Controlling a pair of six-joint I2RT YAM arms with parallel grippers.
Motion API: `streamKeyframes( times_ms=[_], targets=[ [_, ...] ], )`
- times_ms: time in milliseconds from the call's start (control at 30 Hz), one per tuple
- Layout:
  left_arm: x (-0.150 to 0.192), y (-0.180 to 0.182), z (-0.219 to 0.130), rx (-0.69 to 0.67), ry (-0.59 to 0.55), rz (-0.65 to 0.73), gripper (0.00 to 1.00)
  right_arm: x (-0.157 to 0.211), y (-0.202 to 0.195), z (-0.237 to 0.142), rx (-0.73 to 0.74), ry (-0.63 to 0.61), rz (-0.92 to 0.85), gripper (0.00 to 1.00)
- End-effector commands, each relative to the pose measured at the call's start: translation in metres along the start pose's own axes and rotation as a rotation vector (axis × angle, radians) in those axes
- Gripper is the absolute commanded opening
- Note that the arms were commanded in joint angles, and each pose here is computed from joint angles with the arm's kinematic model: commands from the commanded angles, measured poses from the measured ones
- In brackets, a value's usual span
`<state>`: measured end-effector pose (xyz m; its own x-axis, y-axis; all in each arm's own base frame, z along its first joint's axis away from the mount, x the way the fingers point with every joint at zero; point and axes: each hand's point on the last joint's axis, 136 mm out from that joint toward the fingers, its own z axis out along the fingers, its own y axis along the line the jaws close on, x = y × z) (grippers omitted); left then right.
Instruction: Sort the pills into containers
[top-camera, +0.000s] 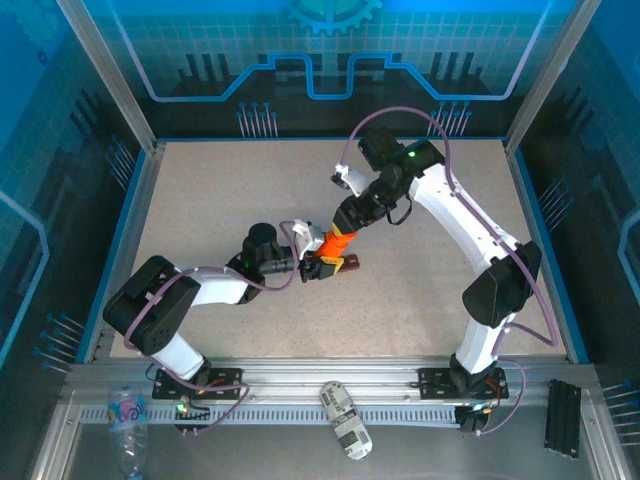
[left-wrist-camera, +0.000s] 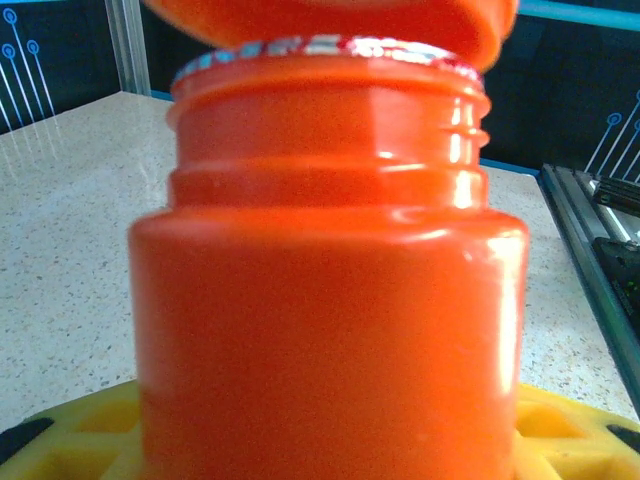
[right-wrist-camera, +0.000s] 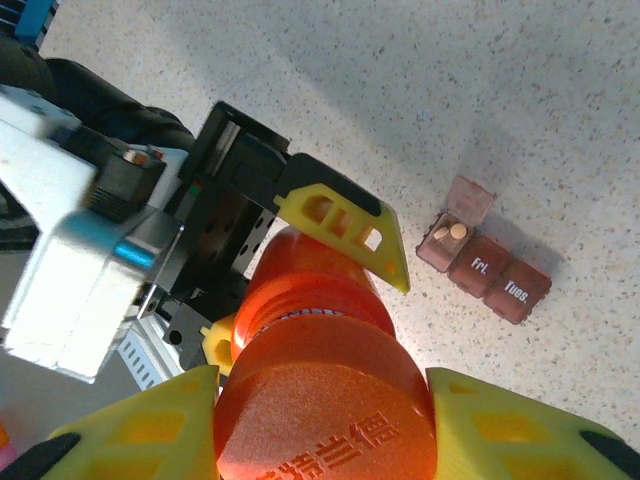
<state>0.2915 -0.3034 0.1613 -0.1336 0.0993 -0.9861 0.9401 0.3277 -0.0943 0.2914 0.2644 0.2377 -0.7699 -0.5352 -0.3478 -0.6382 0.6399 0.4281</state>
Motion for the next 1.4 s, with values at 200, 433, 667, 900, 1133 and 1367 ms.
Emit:
streamKeyframes(
  times_ms=[200,433,667,900,1133,1367],
  targets=[
    [-0.030,-0.001,0.000,0.029,-0.059,0.079,0.00,0.006,0.009,0.021,-0.060,0.039,-0.003,0.43],
    [-0.031,-0.004,0.000,0.045,-0.062,0.086,0.00,0.006,0.007,0.027,-0.061,0.052,-0.007,0.43],
    [-0.037,-0.010,-0.004,0.063,-0.073,0.124,0.00,0.002,0.002,0.027,-0.121,0.050,0.012,0.45],
    [-0.048,-0.013,-0.006,0.070,-0.097,0.147,0.00,0.003,-0.004,0.027,-0.200,0.043,0.050,0.48],
    [-0.054,-0.012,-0.005,0.072,-0.106,0.145,0.00,0.005,0.002,0.034,-0.209,0.053,0.054,0.47],
    [-0.057,-0.009,-0.004,0.059,-0.114,0.129,0.00,0.009,0.005,0.053,-0.166,0.083,0.088,0.46]
  ],
)
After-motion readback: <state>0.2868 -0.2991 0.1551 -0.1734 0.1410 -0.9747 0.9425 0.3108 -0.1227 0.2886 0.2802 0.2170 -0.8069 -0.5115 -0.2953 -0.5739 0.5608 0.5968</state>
